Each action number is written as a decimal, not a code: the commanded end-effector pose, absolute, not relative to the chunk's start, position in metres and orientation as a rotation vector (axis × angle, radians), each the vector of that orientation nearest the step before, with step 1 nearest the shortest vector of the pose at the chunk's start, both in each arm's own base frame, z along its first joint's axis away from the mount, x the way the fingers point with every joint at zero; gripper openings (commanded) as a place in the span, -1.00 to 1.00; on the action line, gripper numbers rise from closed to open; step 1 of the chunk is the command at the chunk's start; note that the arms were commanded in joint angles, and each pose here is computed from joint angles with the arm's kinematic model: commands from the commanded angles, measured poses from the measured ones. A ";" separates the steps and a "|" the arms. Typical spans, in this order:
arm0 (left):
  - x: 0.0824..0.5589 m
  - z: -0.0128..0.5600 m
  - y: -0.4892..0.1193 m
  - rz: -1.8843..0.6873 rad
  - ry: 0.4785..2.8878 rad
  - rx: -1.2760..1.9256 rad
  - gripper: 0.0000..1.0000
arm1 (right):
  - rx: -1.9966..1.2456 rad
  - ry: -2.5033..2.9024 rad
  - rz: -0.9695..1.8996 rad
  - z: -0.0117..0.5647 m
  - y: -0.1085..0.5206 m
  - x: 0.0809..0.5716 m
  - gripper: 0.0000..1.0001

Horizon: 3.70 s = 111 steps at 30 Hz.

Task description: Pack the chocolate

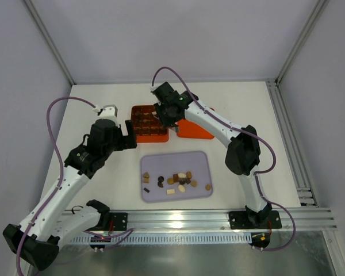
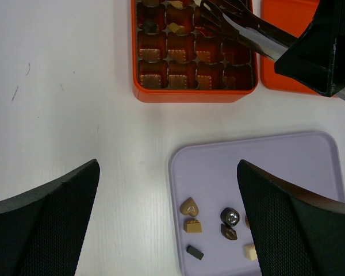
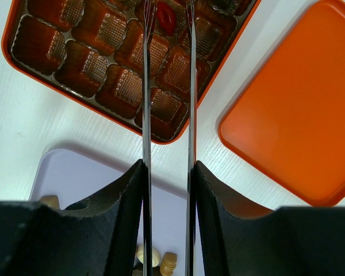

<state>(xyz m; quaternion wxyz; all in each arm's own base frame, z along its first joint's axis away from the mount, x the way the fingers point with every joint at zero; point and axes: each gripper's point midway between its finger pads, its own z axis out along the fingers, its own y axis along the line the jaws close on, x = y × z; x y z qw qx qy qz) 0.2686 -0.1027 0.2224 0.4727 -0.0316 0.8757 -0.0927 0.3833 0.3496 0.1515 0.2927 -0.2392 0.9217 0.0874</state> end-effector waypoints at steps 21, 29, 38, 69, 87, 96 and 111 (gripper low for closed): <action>0.270 0.231 -0.105 -0.269 2.106 -0.090 0.99 | -0.460 2.461 0.283 0.235 0.225 0.246 -0.17; 0.271 0.230 -0.106 -0.272 2.112 -0.087 1.00 | -0.454 2.626 0.287 0.195 0.198 0.172 -0.17; 0.271 0.229 -0.107 -0.276 2.116 -0.085 0.99 | -0.499 2.705 0.279 0.169 0.202 0.144 -0.11; 0.270 0.230 -0.106 -0.274 2.109 -0.086 0.99 | -0.593 2.811 0.187 0.130 0.211 0.121 -0.21; 0.269 0.233 -0.106 -0.279 2.100 -0.087 1.00 | -0.593 2.743 0.156 0.157 0.213 0.144 -0.36; 0.269 0.232 -0.105 -0.276 2.101 -0.086 1.00 | -0.543 2.671 0.197 0.179 0.221 0.174 -0.37; 0.269 0.232 -0.106 -0.281 2.103 -0.085 0.99 | -0.487 2.466 0.296 0.231 0.278 0.290 -0.37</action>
